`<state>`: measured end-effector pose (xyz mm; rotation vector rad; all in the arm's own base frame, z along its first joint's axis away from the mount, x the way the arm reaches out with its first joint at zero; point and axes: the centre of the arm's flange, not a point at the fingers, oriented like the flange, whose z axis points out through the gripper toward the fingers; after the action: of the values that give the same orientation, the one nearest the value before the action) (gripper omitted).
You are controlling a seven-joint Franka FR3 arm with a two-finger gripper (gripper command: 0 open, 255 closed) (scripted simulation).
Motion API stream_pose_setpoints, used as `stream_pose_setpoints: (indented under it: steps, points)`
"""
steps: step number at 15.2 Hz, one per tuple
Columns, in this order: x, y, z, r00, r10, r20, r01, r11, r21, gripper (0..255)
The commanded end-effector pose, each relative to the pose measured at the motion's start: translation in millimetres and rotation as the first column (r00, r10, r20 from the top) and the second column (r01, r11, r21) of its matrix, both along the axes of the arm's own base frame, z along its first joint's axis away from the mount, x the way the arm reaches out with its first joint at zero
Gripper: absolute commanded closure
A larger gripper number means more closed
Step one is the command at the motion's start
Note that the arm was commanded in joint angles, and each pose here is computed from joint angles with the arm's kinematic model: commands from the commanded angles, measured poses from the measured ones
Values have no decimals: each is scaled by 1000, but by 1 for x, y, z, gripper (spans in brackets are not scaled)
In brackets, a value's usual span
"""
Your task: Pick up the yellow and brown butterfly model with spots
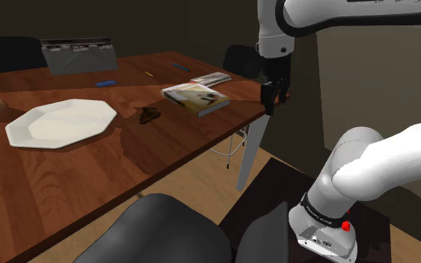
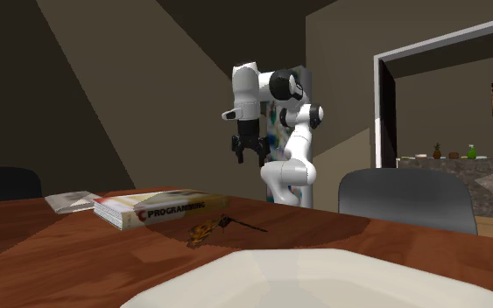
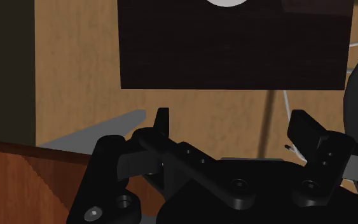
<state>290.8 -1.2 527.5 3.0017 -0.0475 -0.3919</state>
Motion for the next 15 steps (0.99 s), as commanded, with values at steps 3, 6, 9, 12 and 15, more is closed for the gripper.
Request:
stream_pose_setpoints:
  steps: [3,6,9,12,15]
  points:
    - [21,11,-5,1000,-15,6,15,1000,17,0]
    - [52,28,-11,999,-38,14,38,998,41,0]
    - [84,44,-17,998,-62,22,60,996,67,0]
    - [117,60,-22,996,-85,29,82,992,92,0]
    - [150,75,-26,993,-109,35,104,988,117,0]
